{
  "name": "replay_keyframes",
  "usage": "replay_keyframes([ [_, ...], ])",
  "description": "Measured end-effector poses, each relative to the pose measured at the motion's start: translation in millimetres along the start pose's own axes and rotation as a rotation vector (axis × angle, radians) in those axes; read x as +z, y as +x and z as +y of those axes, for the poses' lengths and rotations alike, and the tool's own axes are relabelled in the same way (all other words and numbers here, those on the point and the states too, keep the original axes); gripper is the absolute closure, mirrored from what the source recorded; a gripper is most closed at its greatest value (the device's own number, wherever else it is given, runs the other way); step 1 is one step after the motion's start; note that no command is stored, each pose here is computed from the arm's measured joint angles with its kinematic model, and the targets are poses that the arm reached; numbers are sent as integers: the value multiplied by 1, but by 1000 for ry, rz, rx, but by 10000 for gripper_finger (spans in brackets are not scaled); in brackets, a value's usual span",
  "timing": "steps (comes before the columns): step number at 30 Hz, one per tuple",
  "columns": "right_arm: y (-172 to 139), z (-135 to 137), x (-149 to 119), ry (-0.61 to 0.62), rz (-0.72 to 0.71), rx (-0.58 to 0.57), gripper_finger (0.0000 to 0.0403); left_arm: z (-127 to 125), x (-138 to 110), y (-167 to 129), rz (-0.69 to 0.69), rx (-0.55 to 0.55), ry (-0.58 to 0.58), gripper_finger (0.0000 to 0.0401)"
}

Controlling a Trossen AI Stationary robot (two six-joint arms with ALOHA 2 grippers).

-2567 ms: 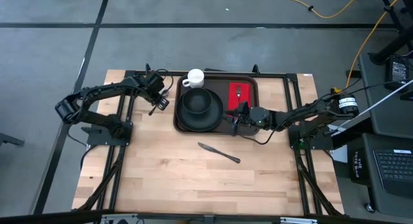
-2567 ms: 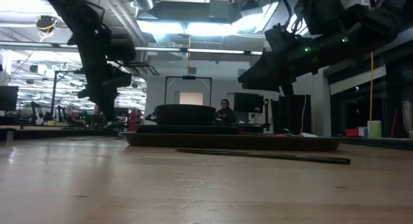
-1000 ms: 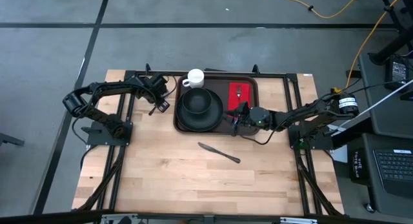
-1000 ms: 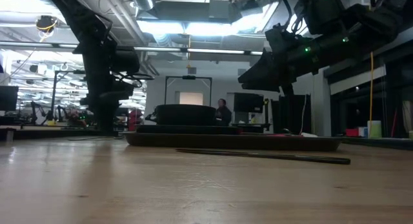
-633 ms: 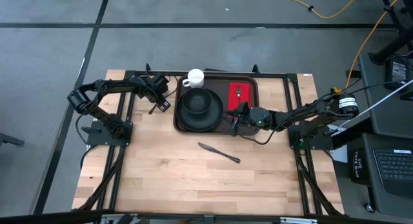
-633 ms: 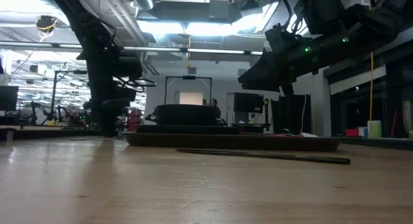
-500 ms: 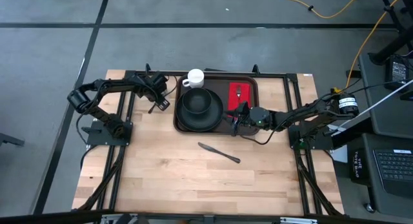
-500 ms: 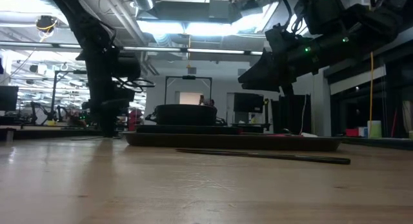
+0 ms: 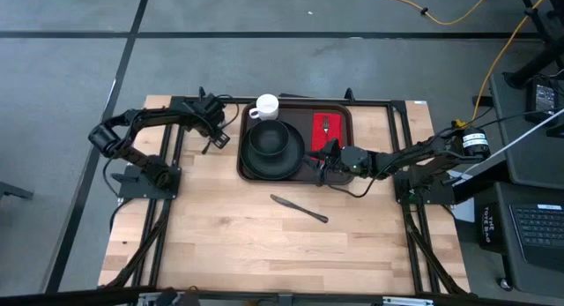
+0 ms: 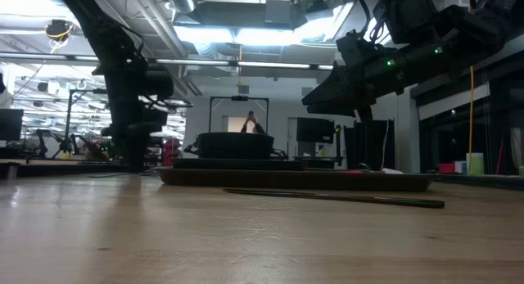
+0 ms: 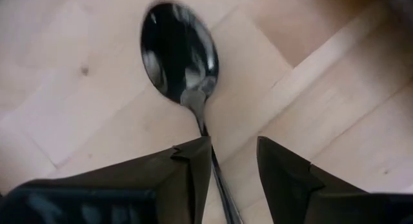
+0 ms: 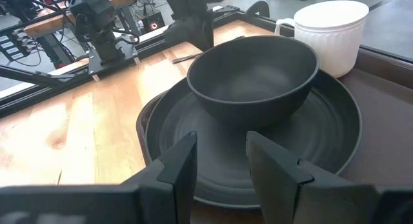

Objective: Set up tray
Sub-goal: Put the black spoon on top of the red napkin on the left side of the fork

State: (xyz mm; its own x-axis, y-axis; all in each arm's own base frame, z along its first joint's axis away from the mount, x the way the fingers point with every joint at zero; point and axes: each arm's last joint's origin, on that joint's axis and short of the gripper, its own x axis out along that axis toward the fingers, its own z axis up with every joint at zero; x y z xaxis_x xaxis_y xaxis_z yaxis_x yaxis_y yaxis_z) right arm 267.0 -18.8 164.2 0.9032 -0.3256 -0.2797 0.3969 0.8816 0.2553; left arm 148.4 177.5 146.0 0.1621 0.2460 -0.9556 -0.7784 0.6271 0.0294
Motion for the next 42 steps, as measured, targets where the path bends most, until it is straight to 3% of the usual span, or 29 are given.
replay_keyframes([
  [7,0,0,0,0,0,0,265,1,2,-9,-49,7,4,285],
  [15,0,0,0,0,0,0,265,3,3,-2,-40,96,2,287],
  [21,0,0,0,0,0,0,265,2,4,3,-26,49,-6,287],
  [35,0,0,0,0,0,0,265,6,3,12,17,59,-38,289],
  [42,0,0,0,0,0,0,265,5,2,12,28,41,-35,319],
])
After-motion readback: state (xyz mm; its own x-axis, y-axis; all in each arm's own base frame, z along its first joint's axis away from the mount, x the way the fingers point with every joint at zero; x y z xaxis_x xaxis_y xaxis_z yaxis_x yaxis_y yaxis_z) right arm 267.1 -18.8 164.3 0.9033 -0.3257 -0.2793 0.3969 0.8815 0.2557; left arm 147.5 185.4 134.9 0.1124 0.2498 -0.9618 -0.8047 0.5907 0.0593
